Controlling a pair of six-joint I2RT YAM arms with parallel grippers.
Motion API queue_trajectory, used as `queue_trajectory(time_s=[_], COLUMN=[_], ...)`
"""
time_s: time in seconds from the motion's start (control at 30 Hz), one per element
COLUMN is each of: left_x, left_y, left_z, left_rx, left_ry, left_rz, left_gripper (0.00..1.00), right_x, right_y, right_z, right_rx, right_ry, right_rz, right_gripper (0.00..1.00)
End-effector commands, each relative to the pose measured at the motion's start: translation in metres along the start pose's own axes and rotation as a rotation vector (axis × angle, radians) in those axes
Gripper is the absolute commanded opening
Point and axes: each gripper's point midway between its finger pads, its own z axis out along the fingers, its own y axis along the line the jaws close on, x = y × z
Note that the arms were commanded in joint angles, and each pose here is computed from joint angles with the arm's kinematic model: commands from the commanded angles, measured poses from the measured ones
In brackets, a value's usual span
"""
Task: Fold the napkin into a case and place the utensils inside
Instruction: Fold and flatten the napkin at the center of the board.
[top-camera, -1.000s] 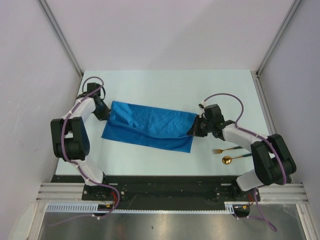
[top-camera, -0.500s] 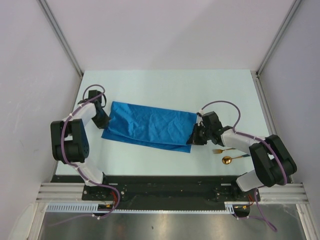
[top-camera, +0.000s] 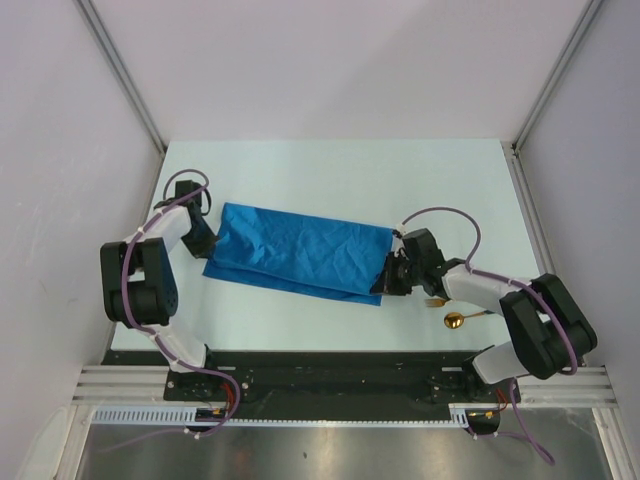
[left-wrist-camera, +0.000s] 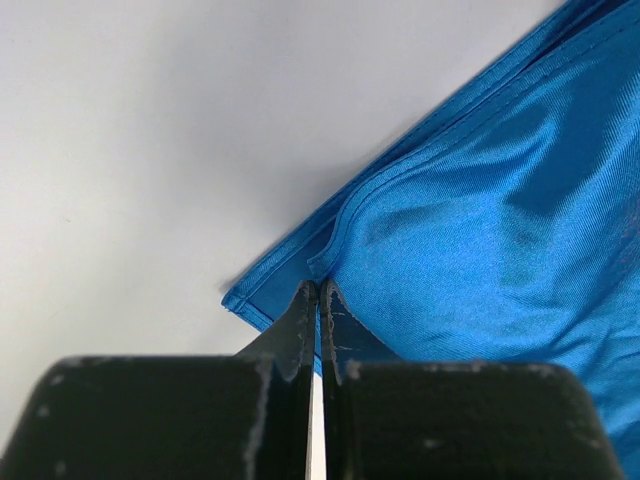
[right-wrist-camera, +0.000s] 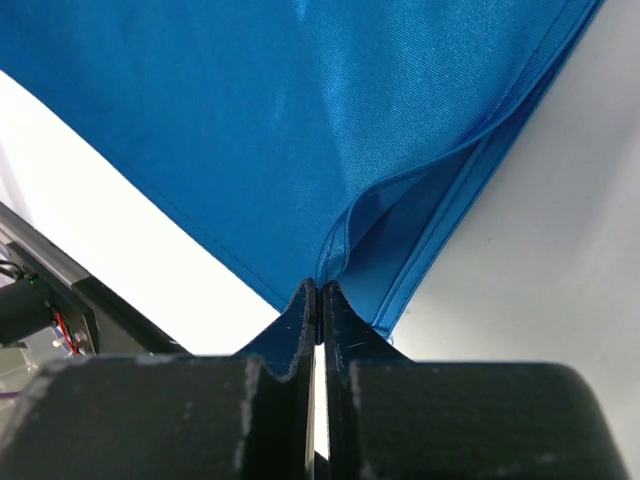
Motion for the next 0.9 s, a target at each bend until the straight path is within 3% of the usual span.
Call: queue_trajectory(time_s=[0.0,0.37,0.43,0.5,0.53,0.57,0.6,0.73,0.87], left_x=[-0.010,-0.002,-0.004,-0.007,-0.011,-0.016,-0.020,-0.029,-0.025], left_y=[0.005,0.003,0.004,0.010,0.011,0.014,0.014,0.009,-0.008], left_z=[-0.006,-0.001,-0.005,-0.011,-0.016,-0.026,-0.031,-0.058,-0.074], left_rx=[-0.007,0.008,0.004,-0.021,-0.025,-0.027,-0.023,0.030,0.145], left_ry=[-0.048,-0.019,-0.027,-0.048,-0.066,-0.099,-0.116,-0.178,-0.189], left_rz=[0.006,0.012,0.004,0.001,-0.008,-0.012,-0.017,-0.025,-0.001], left_gripper=[0.00,0.06,0.09,0.23,0.31,0.49,0.56,0.68,0.66], right_x=[0.001,-0.001,-0.001,-0.003,-0.004,0.000,-0.003,-0.016,-0.029], right_y=[0.008,-0.002,-0.001,0.005,0.010,0.010,0.015,0.030,0.033], right_z=[0.005,0.006,0.004,0.001,-0.002,-0.005,-0.009,-0.032,-0.043], right_rx=[-0.043,-0.017,-0.025,-0.045,-0.066,-0.060,-0.068,-0.097,-0.085], right_ry=[-0.006,-0.010,-0.009,-0.009,-0.009,0.010,0.004,-0.034,-0.077], right_rz=[0.010,0.022,0.023,0.022,0.019,0.030,0.026,0.008,-0.023], right_gripper=[0.03,0.08,0.16,0.28,0.33,0.42,0.46,0.63,0.72])
